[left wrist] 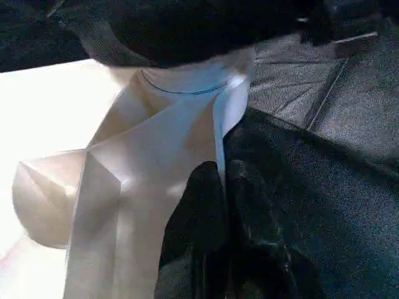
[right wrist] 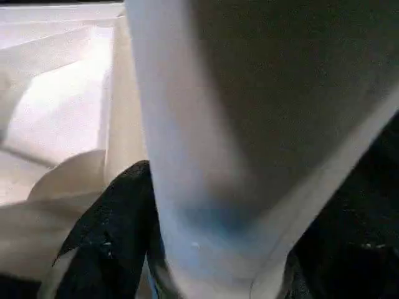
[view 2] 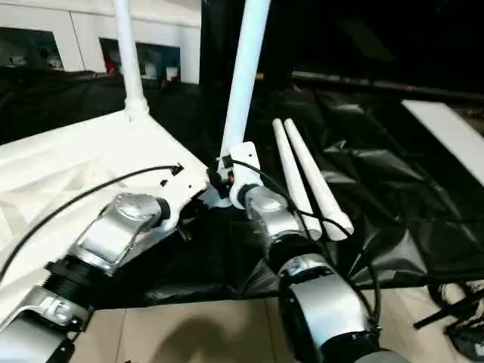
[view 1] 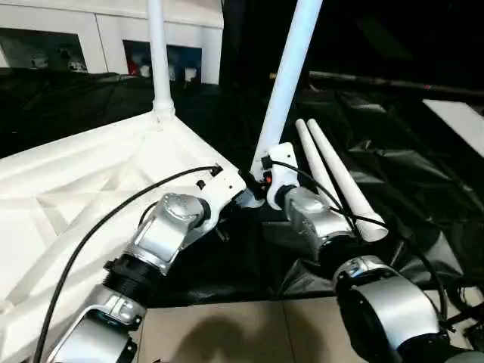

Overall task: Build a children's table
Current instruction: Rotate leg to tighten

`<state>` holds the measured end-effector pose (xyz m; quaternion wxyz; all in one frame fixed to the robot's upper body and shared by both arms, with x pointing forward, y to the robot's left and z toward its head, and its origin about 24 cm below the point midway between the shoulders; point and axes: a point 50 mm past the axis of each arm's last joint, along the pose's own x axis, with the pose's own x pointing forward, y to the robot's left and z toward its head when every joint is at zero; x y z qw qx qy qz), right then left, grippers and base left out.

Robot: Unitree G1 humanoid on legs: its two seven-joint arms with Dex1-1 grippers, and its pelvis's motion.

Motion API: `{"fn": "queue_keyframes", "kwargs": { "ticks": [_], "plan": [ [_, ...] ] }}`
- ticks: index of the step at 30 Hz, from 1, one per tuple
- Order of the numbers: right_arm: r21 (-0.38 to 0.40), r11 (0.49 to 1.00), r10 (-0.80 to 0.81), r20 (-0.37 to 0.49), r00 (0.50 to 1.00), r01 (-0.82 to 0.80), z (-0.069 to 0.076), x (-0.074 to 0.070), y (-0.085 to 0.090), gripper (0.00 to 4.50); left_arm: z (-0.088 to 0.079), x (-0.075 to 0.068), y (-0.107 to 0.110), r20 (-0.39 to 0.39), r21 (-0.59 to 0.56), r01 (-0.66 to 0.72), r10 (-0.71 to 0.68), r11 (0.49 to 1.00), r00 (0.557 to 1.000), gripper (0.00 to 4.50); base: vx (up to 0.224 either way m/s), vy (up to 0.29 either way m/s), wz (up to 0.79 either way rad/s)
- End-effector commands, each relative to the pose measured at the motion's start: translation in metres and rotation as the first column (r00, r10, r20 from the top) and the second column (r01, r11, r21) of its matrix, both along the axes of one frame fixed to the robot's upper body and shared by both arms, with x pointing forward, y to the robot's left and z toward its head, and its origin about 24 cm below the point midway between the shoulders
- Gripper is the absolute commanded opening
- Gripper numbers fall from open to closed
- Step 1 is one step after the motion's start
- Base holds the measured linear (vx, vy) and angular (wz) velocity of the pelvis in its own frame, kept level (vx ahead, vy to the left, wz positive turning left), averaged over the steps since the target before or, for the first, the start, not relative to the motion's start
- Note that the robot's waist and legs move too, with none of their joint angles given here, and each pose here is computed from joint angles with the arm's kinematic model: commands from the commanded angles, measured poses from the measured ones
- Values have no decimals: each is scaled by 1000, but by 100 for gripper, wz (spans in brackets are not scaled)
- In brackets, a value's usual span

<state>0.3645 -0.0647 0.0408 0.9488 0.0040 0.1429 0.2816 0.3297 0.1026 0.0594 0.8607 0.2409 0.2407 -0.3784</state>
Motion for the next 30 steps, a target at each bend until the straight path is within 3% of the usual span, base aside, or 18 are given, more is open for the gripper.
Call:
{"fn": "queue_keyframes", "kwargs": {
  "ticks": [1, 4, 6, 8, 10, 12, 15, 20, 25, 30],
  "plan": [
    [-25, 1000, 14, -86, 996, -17, -20, -10, -7, 353, 3, 1, -1, 28, 19, 25, -25, 1000, 999, 0, 0, 0, 0],
    [41, 981, 189, -12, 982, -189, -5, -12, -13, 370, 6, 0, 3, 36, 11, 96, -96, 995, 995, 0, 0, 0, 0],
    [46, 973, 226, 1, 974, -226, -2, -15, -17, 389, 7, -2, 3, 46, 9, 130, -130, 991, 990, 0, 0, 0, 0],
    [40, 964, 264, 13, 964, -264, -1, -18, -21, 396, 7, -3, 4, 41, 5, 156, -156, 988, 987, 0, 0, 0, 0],
    [-15, 934, 358, 32, 933, -357, -1, -29, -40, 396, 5, -9, 12, 27, 0, 243, -243, 970, 970, 0, 0, 0, 0],
    [-20, 930, 367, 34, 930, -367, -1, -31, -43, 396, 5, -10, 13, 25, -5, 261, -261, 965, 965, 0, 0, 0, 0],
    [-33, 915, 404, 71, 912, -403, 1, -38, -57, 396, 7, -23, 17, 7, -59, 402, -402, 914, 916, 0, 0, 0, 0],
    [-56, 903, 429, 109, 897, -426, 6, -42, -60, 396, 8, -30, 20, -28, -73, 454, -457, 888, 889, 0, 0, 0, 0],
    [-24, 871, 490, 107, 865, -491, 8, -52, -56, 396, 8, -32, 22, -24, -81, 481, -484, 873, 875, 0, 0, 0, 0],
    [-17, 866, 498, 111, 860, -499, 7, -52, -53, 396, 9, -33, 22, -24, -84, 487, -490, 870, 871, 0, 0, 0, 0]
  ]
}}
